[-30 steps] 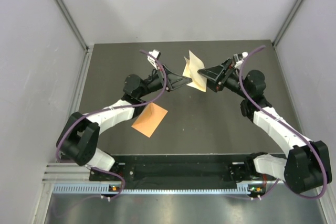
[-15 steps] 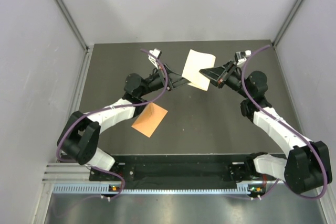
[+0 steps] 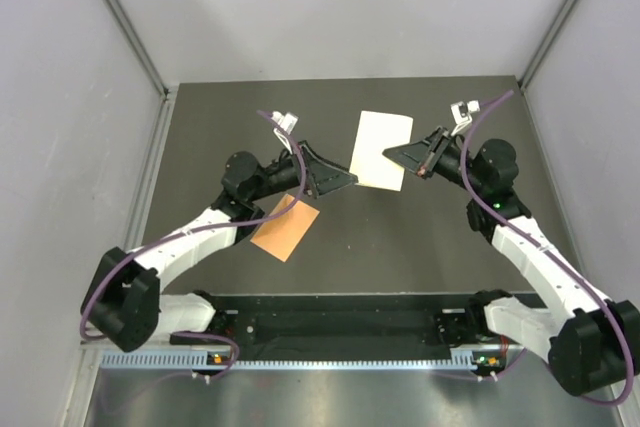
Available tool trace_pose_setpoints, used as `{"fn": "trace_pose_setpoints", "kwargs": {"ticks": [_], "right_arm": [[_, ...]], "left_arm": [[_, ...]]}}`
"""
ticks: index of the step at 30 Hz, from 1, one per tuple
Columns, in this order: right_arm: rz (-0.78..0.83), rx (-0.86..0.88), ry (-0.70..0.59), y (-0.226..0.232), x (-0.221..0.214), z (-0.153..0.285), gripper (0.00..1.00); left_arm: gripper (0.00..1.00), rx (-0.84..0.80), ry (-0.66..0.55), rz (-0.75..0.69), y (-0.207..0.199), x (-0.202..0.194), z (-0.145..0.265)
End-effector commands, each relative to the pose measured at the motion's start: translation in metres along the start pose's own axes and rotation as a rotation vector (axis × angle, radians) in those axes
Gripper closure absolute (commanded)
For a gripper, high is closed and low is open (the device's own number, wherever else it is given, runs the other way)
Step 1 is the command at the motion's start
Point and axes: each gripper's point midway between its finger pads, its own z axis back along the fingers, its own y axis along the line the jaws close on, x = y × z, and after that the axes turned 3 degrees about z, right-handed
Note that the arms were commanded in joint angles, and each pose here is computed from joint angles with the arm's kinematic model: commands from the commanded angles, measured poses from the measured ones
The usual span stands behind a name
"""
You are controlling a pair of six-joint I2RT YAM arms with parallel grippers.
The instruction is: Place the letter into the envelope and seal it
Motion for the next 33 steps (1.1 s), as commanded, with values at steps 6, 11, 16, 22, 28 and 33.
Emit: {"fn": "trace_pose_setpoints", "kwargs": {"ticks": [6,11,16,22,28,33], "right_arm": [[0.17,0.155,0.048,0.033,-0.015,0.016,1.0],[0.146,0.201,0.064,0.04,-0.017,0.016,1.0],[0.12,0.147,0.067,0.025,-0.02,0.013,1.0],[0.102,0.115,0.075,0.013,-0.023,0.008,1.0],[0.14,0.031,0.063,0.002,-0.017,0.007,0.78],[0.348,-0.108,0.134,-0.001,-0.008,0.02,0.28]], "left_arm": [[0.01,0.095,-0.037,-0.072,0.013,0.015,-0.004],[0.01,0.038,-0.003,-0.031,0.015,0.013,-0.016],[0.44,-0.114,0.004,0.014,-0.001,0.014,-0.024],[0.75,-0.213,0.029,0.078,-0.006,0.01,-0.027],[1.0,-0.235,0.033,0.068,-0.011,0.006,-0.022],[1.0,-0.192,0.116,-0.004,-0.012,-0.005,-0.018]]}}
